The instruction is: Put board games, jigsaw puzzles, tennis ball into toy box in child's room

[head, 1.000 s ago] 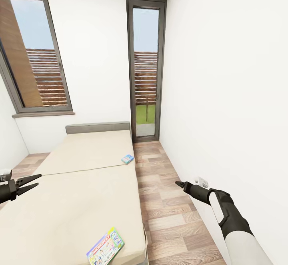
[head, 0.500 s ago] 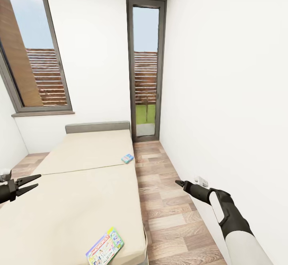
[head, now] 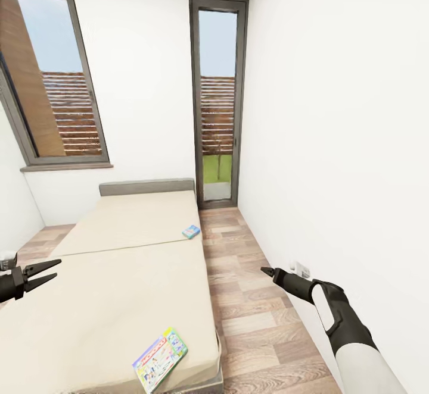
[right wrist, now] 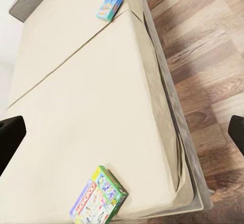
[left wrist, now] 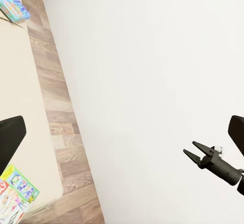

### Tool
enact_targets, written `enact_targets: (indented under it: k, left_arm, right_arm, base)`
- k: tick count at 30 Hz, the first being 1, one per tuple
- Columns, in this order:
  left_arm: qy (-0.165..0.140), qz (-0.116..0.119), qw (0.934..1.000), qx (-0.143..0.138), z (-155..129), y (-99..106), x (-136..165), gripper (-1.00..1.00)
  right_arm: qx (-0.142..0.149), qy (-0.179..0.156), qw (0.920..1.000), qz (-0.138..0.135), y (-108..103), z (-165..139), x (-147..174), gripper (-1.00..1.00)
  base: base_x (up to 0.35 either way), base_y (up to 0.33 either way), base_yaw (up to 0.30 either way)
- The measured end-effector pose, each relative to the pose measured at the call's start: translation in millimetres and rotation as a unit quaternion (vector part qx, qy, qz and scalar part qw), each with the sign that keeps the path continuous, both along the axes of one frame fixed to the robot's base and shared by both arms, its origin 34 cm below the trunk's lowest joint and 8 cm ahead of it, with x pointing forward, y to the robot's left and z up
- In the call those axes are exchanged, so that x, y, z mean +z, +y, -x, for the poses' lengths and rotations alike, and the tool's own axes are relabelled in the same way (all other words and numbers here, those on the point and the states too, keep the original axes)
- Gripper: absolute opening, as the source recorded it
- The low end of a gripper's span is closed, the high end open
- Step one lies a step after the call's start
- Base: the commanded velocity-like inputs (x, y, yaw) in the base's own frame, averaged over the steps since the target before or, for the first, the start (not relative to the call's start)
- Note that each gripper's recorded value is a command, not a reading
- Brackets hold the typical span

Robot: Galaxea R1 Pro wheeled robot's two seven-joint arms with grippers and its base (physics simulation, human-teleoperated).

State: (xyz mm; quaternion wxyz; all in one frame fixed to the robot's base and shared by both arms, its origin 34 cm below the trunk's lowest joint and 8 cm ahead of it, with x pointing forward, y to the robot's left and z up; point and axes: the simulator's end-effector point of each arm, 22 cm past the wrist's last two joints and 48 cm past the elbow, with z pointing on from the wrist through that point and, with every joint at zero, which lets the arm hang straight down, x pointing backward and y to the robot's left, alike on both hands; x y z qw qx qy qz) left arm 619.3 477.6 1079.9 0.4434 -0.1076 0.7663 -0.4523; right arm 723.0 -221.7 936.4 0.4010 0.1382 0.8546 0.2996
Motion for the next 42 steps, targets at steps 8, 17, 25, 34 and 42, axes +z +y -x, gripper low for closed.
enact_targets:
  k: [8, 17, 25, 34, 42]
  left_arm:
    - [0.000, 0.000, 1.0000, 0.000, -2.0, 0.0, -8.5, 1.00]
    - [-0.001, -0.001, 1.0000, 0.000, -4.1, 0.0, -18.8, 1.00]
    - [-0.001, 0.000, 1.0000, 0.000, -5.7, -0.5, -28.6, 1.00]
    - [0.000, 0.000, 1.0000, -0.002, -7.5, -2.3, -41.1, 1.00]
    - [0.002, -0.001, 1.0000, -0.004, -8.7, -3.9, -53.3, 1.00]
  right_arm:
    - [0.002, 0.000, 1.0000, 0.001, 1.6, -1.7, -9.3, 1.00]
    - [0.007, 0.010, 0.9999, -0.002, 7.6, 0.0, -27.9, 1.00]
    - [0.036, 0.039, 0.9981, -0.030, 58.7, 12.9, -59.9, 1.00]
    - [0.067, 0.049, 0.9952, -0.053, 111.1, 20.6, -71.3, 1.00]
    - [0.066, 0.052, 0.9949, -0.056, 115.3, 21.0, -84.1, 1.00]
  base:
    - [-0.009, 0.002, 0.000]
    - [-0.001, 0.000, 0.000]
    - [0.000, 0.000, 0.000]
    - [-0.015, 0.000, 0.000]
    - [-0.135, 0.000, 0.000]
